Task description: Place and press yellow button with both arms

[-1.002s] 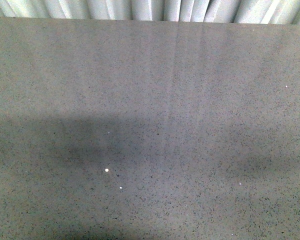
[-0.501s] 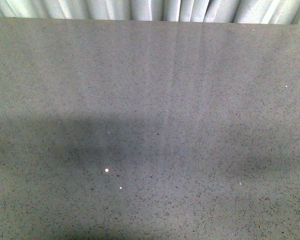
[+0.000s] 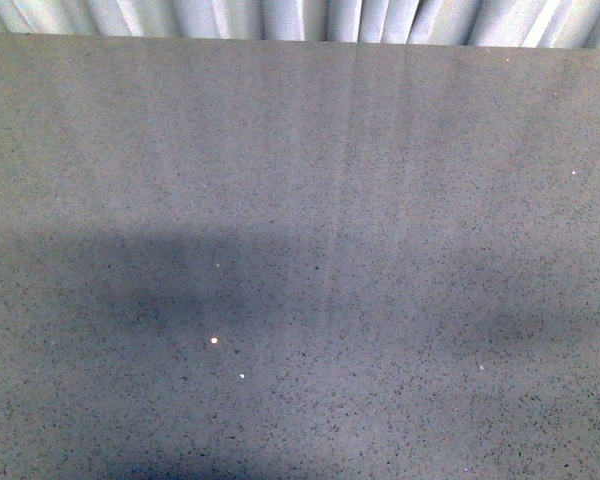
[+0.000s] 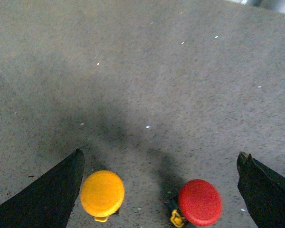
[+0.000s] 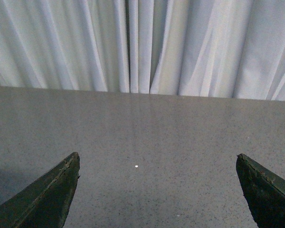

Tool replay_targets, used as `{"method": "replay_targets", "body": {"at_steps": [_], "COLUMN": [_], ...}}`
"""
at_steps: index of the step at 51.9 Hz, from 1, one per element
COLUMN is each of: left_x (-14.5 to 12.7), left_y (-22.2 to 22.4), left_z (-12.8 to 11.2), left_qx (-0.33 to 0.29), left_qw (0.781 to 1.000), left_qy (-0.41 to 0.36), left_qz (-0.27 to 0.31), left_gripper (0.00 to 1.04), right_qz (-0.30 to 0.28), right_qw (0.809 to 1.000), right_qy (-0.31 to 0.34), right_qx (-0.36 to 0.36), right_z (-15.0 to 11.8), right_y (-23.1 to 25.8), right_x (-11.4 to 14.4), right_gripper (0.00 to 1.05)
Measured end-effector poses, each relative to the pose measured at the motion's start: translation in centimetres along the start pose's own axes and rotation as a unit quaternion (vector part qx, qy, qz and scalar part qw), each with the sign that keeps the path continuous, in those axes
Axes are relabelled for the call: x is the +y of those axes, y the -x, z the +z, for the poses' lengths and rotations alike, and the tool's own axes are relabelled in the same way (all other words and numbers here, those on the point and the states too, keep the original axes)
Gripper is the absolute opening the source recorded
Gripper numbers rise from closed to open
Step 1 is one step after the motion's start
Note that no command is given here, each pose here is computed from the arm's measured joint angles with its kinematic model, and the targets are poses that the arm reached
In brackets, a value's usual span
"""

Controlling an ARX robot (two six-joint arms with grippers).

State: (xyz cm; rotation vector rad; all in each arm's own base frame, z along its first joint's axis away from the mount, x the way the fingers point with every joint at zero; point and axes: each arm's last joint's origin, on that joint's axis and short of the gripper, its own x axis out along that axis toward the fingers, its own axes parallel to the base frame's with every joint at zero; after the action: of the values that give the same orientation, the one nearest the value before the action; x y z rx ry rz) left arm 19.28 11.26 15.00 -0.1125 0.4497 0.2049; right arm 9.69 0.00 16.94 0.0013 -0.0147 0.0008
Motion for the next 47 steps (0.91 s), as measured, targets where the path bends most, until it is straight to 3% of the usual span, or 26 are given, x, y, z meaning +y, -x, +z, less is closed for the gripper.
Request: {"method": "replay_targets", "body": {"at_steps": [13,47], "left_x": [3.3,3.7], "left_y": [-3.2,-5.1], "left_z": [-1.9,-4.3], "left_qx": [0.038,0.078], "left_qw": [0.998,0.996], "left_qy": [0.019,0.015], "left_qz": [0.047,0.052], "left_gripper": [0.96,0.96], "right_qz": [0.000,0.000], "right_qw": [1.000,1.000], "right_qy": [0.000,0.000], "right_qx": [0.000,0.000], "right_z": [0.0,0.0], "right_y": [0.0,0.0], "right_x": [0.0,0.0], "right_gripper": [0.96,0.96]}}
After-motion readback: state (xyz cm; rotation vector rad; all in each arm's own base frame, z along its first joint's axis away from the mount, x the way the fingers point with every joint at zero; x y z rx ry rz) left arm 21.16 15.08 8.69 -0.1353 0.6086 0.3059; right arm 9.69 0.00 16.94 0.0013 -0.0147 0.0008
